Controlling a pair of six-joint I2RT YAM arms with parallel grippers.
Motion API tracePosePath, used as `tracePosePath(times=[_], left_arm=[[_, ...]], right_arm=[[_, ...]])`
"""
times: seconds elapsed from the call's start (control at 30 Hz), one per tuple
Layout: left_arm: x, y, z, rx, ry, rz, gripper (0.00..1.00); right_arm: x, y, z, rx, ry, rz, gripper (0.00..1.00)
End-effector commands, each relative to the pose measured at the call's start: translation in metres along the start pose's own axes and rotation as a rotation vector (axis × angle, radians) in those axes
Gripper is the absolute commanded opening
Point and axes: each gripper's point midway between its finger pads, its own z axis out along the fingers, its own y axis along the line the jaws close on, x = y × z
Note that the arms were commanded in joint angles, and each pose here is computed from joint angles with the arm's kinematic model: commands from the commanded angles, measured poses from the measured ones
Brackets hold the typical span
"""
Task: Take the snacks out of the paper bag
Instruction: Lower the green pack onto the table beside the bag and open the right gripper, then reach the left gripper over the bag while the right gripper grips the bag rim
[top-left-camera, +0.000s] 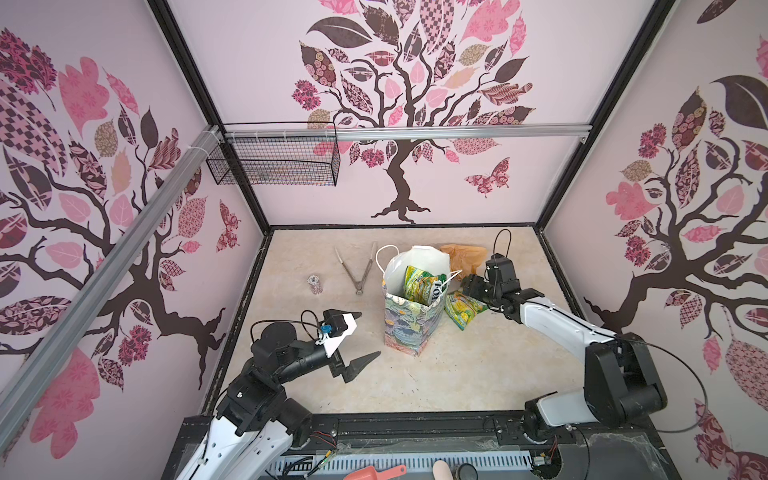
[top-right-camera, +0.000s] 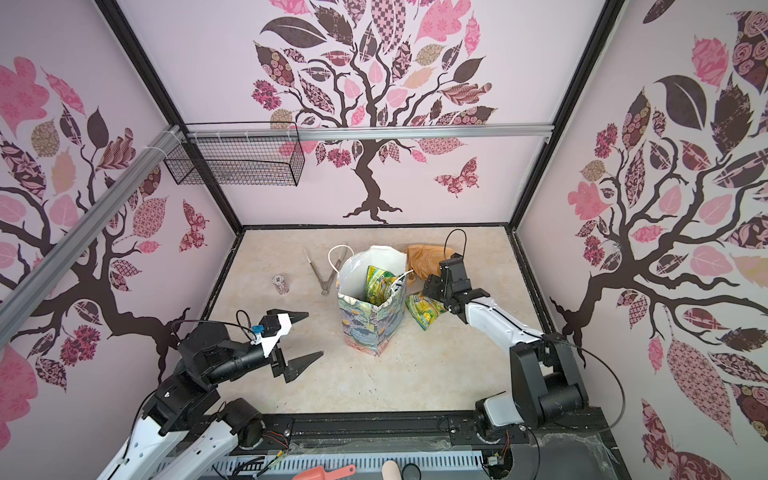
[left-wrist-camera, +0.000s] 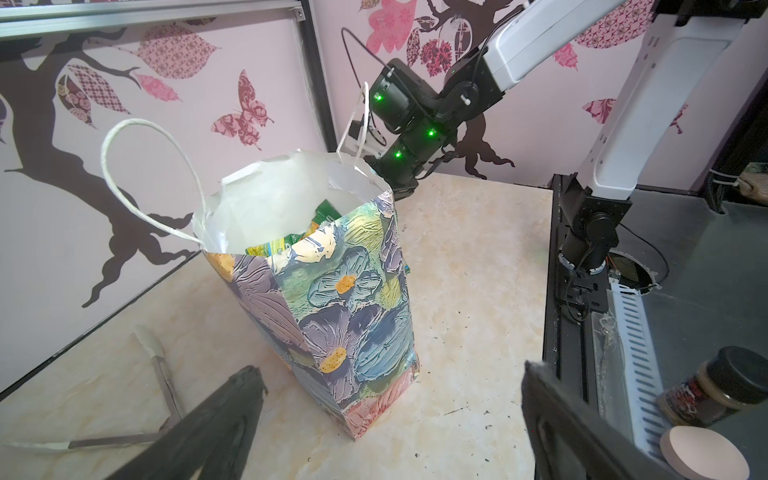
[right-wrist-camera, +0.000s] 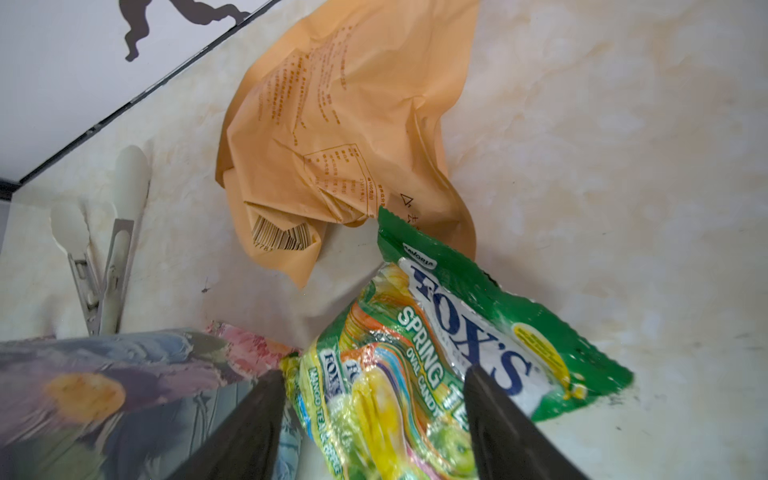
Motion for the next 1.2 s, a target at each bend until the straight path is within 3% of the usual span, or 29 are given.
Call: tracePosePath(times=[0.0, 0.07, 0.1, 0.23, 0.4, 0.57, 0.7, 0.83, 1.03, 1.17], left_arm=[[0.009, 0.007, 0.003, -0.037, 0.019, 0.009, 0.99], [0.012, 0.017, 0.003, -0.090, 0.034, 0.002, 0.99], [0.013, 0.025, 0.003, -0.138, 0.042, -0.013, 0.99], [-0.007, 0.076, -0.010, -0.417, 0.028, -0.236, 0.99], [-0.044, 0.094, -0.003, -0.444, -0.005, -0.480, 0.98], [-0.091, 0.102, 0.025, -0.362, 0.021, -0.642, 0.87], [-0.116, 0.100, 0.053, -0.362, 0.119, -0.637, 0.84], [-0.126, 0.095, 0.086, -0.361, 0.261, -0.624, 0.82], [-0.123, 0.097, 0.126, -0.471, 0.380, -0.523, 0.81], [-0.101, 0.102, 0.152, -0.536, 0.478, -0.494, 0.74]], right_arm=[[-0.032, 0.019, -0.055, -0.078, -0.114, -0.016, 0.78], [-0.040, 0.032, -0.089, -0.159, -0.161, -0.031, 0.88], [-0.042, 0.038, -0.101, -0.195, -0.178, -0.036, 0.97], [-0.044, 0.069, -0.163, -0.410, -0.224, -0.047, 1.00], [-0.019, 0.110, -0.208, -0.668, -0.065, -0.054, 1.00], [0.015, 0.136, -0.236, -0.690, 0.079, -0.195, 0.99], [0.042, 0.151, -0.253, -0.696, 0.150, -0.291, 0.99], [0.053, 0.147, -0.253, -0.649, 0.189, -0.312, 1.00], [0.055, 0.130, -0.254, -0.586, 0.176, -0.326, 0.99], [0.048, 0.118, -0.256, -0.535, 0.128, -0.323, 0.99]])
